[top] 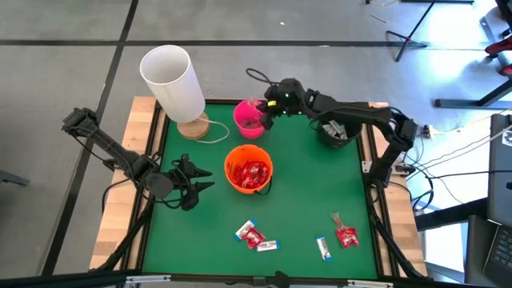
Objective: Sort candy
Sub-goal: Put the orange candy into the pink bucket, then put the white candy into the black bucket
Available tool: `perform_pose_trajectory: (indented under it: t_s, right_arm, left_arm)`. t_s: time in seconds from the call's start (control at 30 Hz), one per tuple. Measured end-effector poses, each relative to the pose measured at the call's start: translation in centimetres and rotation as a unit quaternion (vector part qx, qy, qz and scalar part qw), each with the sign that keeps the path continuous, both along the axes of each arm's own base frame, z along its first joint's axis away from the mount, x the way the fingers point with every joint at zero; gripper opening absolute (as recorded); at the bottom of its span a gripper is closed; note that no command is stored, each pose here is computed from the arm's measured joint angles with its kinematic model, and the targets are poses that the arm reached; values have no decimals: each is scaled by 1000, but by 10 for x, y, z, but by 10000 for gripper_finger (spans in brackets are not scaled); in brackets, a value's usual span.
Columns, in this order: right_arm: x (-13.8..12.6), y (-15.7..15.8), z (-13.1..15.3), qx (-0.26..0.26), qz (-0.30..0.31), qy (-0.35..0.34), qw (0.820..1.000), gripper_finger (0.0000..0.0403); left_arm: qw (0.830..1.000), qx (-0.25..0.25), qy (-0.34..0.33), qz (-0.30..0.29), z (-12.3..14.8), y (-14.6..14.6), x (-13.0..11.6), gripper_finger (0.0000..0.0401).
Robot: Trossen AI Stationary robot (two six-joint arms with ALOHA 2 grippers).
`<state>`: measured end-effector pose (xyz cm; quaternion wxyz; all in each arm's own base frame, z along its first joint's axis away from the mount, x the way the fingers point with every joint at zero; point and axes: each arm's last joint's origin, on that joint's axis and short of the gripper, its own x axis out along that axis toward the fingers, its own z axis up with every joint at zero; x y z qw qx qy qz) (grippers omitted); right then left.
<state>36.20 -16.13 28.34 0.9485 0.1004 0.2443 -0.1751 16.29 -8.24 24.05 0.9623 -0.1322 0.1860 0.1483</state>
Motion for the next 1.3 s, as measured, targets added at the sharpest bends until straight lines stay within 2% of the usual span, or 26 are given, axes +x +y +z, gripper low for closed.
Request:
perform_pose_trajectory:
  t_s: [0.1,0.27,0.37,0.47,0.6,0.7,0.83,0.93,1.07,1.17,1.3]
  right_arm:
    - [-1,-1,0,3,5,0,1000,45]
    - [-2,2,5,-1,4,-2,1000,130]
    - [-9,5,24,7,12,3,1000,171]
    - [-20,17,58,19,34,9,999,191]
    - [-39,62,104,36,92,38,994,187]
    - [-53,116,118,6,142,110,984,172]
    - [-75,190,109,-20,188,237,953,154]
    - [-97,239,97,8,196,308,931,147]
    - [-121,294,69,59,199,367,907,146]
    - [-138,321,46,72,194,395,895,146]
    - [-155,340,9,70,175,423,886,146]
  left_arm:
    - [1000,5,1,-2,0,0,0,160]
    - [1000,5,1,-2,0,0,0,160]
    - [1000,5,1,-2,0,0,0,160]
    - [1000,5,0,-2,0,0,0,160]
    - [1000,4,0,-2,0,0,0,160]
    - [1000,2,-1,-1,0,0,0,160]
    - [1000,0,-4,-1,1,0,0,160]
    - [1000,-2,-8,-1,1,-1,1,160]
    - [1000,-4,-11,-1,2,-1,1,160]
    - [1000,-4,-11,-1,2,-1,1,160]
    - [1000,-4,-11,-1,2,-1,1,160]
